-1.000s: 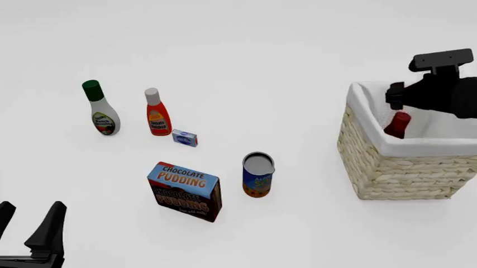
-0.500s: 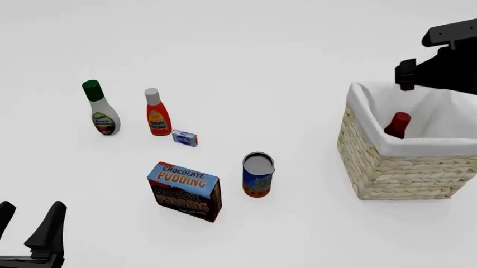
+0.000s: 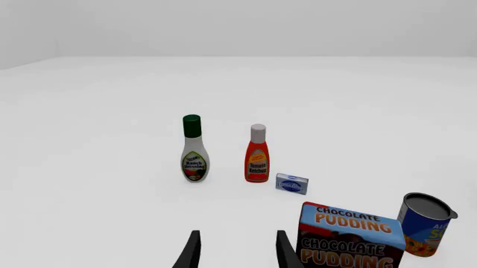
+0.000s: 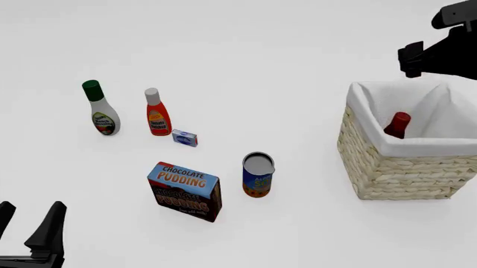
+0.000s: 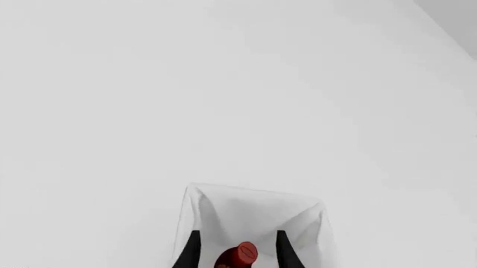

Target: Pick the bbq sauce and place it in the basket.

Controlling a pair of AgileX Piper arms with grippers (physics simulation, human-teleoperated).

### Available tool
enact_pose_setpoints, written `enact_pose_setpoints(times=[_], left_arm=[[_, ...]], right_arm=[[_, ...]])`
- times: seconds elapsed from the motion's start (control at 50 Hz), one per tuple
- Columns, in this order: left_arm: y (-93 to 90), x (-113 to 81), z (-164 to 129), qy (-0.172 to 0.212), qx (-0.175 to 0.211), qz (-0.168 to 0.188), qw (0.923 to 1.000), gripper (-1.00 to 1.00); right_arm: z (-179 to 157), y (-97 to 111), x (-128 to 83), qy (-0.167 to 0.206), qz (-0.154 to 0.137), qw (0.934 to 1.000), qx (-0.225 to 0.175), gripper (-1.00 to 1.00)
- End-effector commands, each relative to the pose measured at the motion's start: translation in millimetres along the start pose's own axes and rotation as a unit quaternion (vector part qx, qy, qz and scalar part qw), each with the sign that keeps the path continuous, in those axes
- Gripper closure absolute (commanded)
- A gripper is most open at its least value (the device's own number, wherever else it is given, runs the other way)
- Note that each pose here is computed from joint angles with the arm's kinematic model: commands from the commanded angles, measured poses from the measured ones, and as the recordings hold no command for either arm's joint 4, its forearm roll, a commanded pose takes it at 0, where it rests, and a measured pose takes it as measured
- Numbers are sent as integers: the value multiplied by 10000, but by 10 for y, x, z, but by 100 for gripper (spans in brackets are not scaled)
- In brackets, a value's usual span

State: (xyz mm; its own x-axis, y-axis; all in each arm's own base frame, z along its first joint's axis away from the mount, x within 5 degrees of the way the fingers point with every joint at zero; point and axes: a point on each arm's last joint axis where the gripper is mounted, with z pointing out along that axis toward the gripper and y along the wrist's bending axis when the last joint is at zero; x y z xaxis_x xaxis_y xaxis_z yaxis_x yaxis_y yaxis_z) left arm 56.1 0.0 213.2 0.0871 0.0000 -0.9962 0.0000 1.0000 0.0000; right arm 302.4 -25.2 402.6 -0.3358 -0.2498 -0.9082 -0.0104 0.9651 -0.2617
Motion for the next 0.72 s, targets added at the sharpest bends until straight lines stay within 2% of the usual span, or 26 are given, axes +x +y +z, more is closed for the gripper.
enact_pose_setpoints(times=[0.02, 0.4, 0.72], left_arm=[[0, 0, 0, 0, 0, 0, 10000, -100], [0, 0, 0, 0, 0, 0, 10000, -100], [0, 0, 0, 0, 0, 0, 10000, -100]], right_arm=[[-200, 31, -50, -214, -83, 9997, -13, -100], [-570, -6, -173, -642, -99, 9978, 107, -100], [-735, -27, -181, -808, -87, 9965, 189, -100]])
